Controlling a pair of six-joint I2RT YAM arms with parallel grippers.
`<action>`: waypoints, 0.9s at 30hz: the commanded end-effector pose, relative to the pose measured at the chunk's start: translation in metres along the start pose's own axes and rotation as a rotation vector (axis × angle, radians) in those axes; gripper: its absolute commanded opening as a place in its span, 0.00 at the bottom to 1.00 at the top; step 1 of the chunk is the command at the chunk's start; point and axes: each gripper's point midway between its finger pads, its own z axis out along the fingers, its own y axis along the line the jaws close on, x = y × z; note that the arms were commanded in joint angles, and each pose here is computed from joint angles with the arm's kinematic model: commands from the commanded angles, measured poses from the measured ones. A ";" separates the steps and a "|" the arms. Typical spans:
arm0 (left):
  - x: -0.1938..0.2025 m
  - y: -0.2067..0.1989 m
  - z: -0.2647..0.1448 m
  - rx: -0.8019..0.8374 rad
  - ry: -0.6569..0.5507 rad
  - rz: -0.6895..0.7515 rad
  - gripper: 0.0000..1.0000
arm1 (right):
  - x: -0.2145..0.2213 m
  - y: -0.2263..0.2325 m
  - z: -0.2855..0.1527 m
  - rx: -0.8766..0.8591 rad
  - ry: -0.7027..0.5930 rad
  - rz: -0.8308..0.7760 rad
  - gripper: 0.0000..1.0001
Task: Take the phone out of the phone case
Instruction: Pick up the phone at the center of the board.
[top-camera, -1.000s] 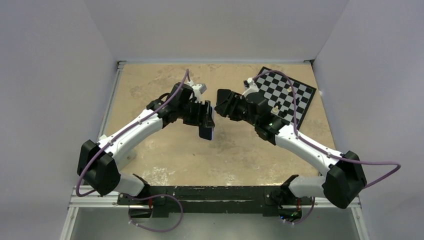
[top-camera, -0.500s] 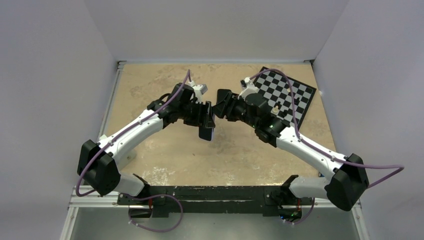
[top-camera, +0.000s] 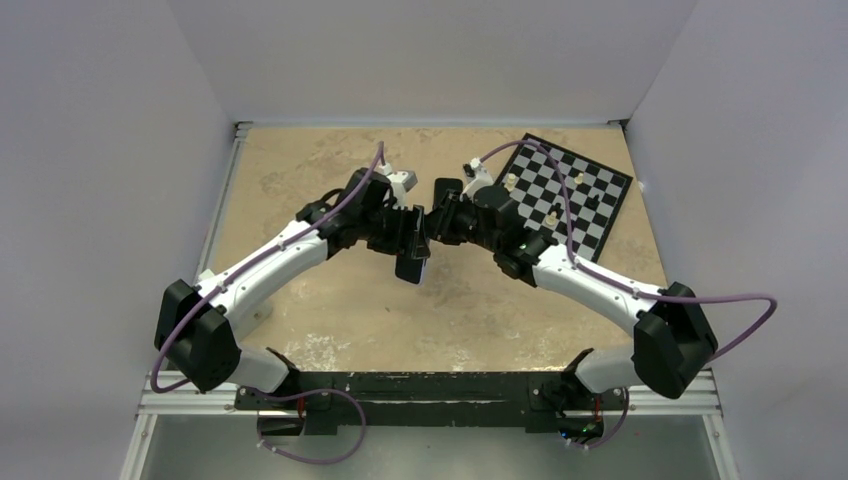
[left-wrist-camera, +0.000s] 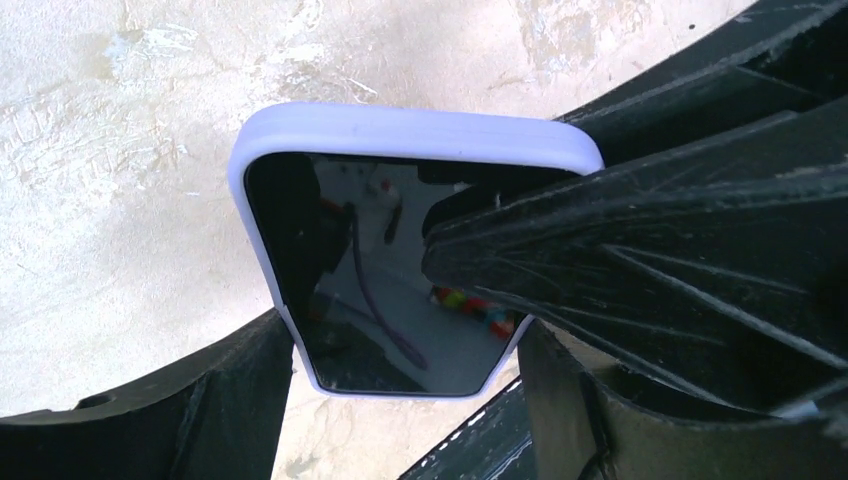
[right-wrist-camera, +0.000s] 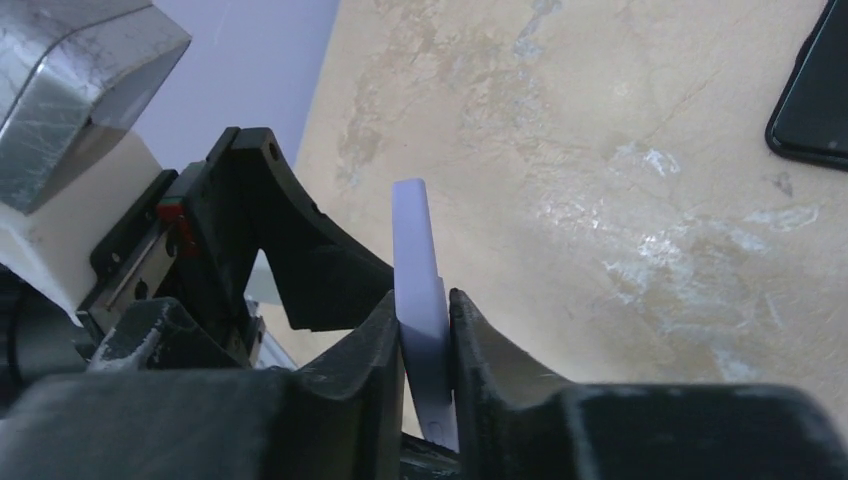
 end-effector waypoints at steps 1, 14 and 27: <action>-0.028 -0.029 -0.021 0.098 -0.121 0.067 0.00 | -0.005 0.037 -0.002 -0.154 0.000 0.013 0.15; -0.015 -0.040 -0.086 0.164 -0.264 -0.021 0.81 | -0.040 0.029 -0.084 -0.279 -0.169 -0.025 0.00; 0.009 -0.110 -0.118 0.737 -0.300 -0.013 0.80 | -0.053 0.055 -0.155 -0.604 -0.170 -0.039 0.00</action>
